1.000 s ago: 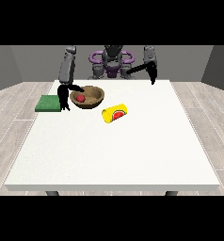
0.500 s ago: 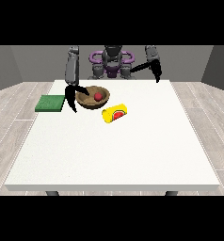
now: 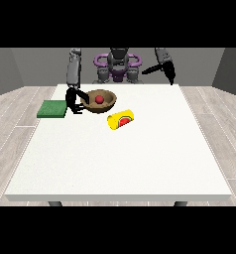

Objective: Pick the cup and pour the ball into the bowl, then pick the bowl and place it on the pad

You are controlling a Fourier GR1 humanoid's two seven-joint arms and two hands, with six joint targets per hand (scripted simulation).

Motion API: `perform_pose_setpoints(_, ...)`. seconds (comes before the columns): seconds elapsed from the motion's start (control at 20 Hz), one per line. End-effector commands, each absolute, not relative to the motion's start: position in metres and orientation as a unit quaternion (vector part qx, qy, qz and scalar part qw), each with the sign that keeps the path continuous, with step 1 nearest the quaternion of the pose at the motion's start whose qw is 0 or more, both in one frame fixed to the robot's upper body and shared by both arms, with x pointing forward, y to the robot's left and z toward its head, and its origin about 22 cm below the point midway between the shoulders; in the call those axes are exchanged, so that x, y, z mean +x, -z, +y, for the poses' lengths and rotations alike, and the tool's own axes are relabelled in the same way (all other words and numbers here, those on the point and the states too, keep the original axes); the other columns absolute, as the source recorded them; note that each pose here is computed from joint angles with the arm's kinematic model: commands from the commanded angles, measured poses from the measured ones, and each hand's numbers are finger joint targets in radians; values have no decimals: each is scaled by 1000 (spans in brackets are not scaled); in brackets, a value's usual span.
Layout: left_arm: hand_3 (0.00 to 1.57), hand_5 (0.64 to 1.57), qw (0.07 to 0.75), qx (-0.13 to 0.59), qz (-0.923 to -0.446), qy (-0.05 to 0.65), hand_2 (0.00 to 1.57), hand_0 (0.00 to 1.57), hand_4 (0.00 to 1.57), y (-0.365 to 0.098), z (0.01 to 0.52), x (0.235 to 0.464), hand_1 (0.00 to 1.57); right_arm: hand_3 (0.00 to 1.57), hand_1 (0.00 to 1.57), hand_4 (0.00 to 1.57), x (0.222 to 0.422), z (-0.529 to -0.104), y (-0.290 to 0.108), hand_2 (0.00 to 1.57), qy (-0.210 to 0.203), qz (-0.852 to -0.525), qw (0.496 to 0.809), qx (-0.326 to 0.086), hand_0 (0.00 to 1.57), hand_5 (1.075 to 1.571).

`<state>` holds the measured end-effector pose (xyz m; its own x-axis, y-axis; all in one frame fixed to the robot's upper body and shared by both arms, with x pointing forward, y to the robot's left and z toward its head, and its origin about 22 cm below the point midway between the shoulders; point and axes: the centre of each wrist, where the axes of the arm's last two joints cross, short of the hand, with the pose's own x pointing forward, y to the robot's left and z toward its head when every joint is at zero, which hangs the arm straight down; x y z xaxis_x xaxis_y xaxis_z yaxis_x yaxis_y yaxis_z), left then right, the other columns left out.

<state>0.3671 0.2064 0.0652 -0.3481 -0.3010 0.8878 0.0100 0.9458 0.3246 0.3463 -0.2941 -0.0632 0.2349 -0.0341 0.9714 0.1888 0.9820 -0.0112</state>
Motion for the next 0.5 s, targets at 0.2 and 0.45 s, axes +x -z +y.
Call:
perform_pose_setpoints(0.2, 0, 1570, 608, 111, -780, 100, 0, 0, 0, -22, 240, 354, 0, 1571, 1571, 1039, 370, -274, 34, 1571, 44, -559, 826, -64, 1571, 1559)
perform_pose_setpoints(0.45, 0, 1570, 607, 123, -778, 106, 0, 0, 0, -26, 265, 353, 0, 1571, 1571, 1067, 379, -325, -3, 1571, 61, -560, 824, -58, 1571, 1552)
